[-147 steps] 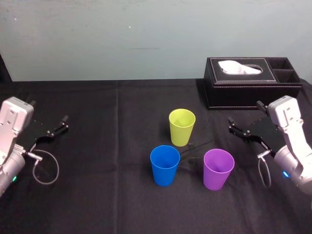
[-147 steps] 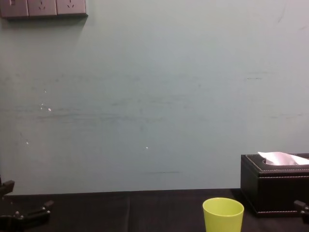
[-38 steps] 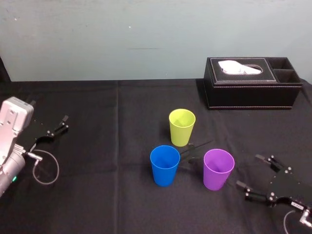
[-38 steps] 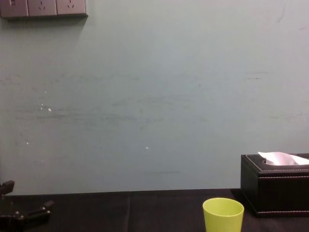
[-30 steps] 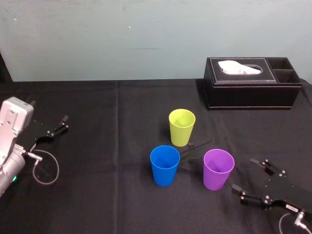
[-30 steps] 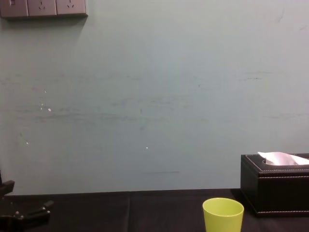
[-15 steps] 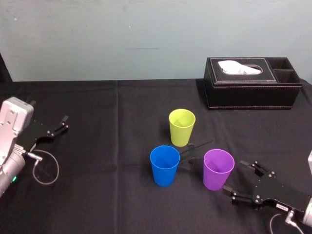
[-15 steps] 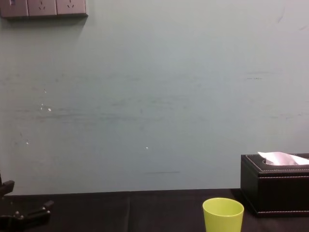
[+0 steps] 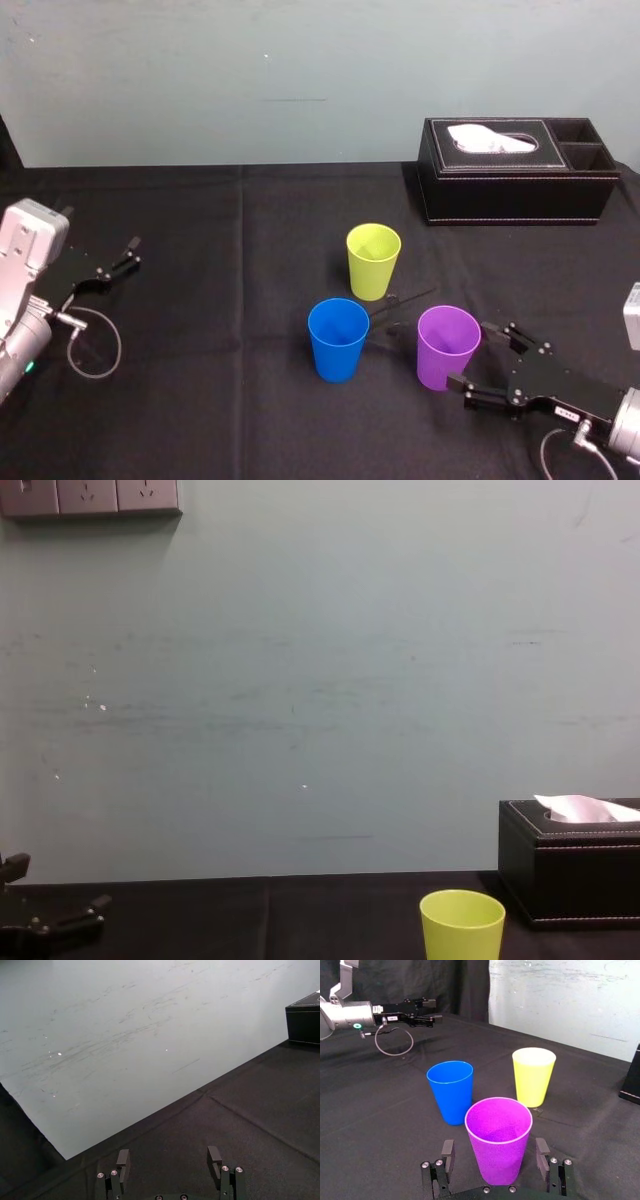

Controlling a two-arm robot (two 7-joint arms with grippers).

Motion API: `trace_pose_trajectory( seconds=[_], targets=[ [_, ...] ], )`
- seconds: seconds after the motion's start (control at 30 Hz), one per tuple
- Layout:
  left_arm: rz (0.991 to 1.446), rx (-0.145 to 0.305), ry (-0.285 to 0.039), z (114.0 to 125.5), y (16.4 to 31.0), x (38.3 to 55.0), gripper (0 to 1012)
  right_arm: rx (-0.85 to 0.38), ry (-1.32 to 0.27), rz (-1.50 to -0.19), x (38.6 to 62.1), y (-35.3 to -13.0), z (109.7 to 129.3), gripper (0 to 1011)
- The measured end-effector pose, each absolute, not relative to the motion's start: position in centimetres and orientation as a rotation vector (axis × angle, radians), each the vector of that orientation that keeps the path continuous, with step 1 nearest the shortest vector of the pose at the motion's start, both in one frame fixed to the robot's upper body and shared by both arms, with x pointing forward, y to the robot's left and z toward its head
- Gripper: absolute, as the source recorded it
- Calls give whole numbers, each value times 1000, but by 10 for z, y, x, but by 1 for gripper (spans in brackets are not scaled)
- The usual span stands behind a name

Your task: Stack the three plastic cups sequentially using one hand.

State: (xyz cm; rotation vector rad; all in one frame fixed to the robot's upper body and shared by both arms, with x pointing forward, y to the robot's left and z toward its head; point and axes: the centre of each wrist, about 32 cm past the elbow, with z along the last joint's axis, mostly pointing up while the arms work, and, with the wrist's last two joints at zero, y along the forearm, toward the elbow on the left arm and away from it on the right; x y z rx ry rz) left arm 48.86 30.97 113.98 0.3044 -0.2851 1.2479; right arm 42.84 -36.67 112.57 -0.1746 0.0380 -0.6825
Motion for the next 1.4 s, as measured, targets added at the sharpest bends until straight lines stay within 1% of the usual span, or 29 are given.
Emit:
trace_pose_trajectory(
  seconds=[0.37, 0.7, 1.0, 1.13, 1.33, 1.4],
  targets=[
    [1248, 304, -285, 1140, 310, 489, 1011, -171, 43, -670, 440, -358, 1124, 1004],
    [1248, 304, -285, 1140, 310, 489, 1011, -174, 39, -686, 454, -347, 1121, 1004],
    [1248, 304, -285, 1140, 310, 489, 1011, -173, 37, -691, 455, -345, 1121, 1004],
    [1248, 304, -285, 1140, 310, 489, 1011, -174, 37, -691, 455, -346, 1121, 947],
    [1248, 304, -285, 1140, 310, 489, 1012, -173, 37, -691, 455, -346, 1121, 792],
    [1248, 304, -285, 1140, 310, 489, 1011, -173, 37, -691, 455, -346, 1121, 771]
  ],
)
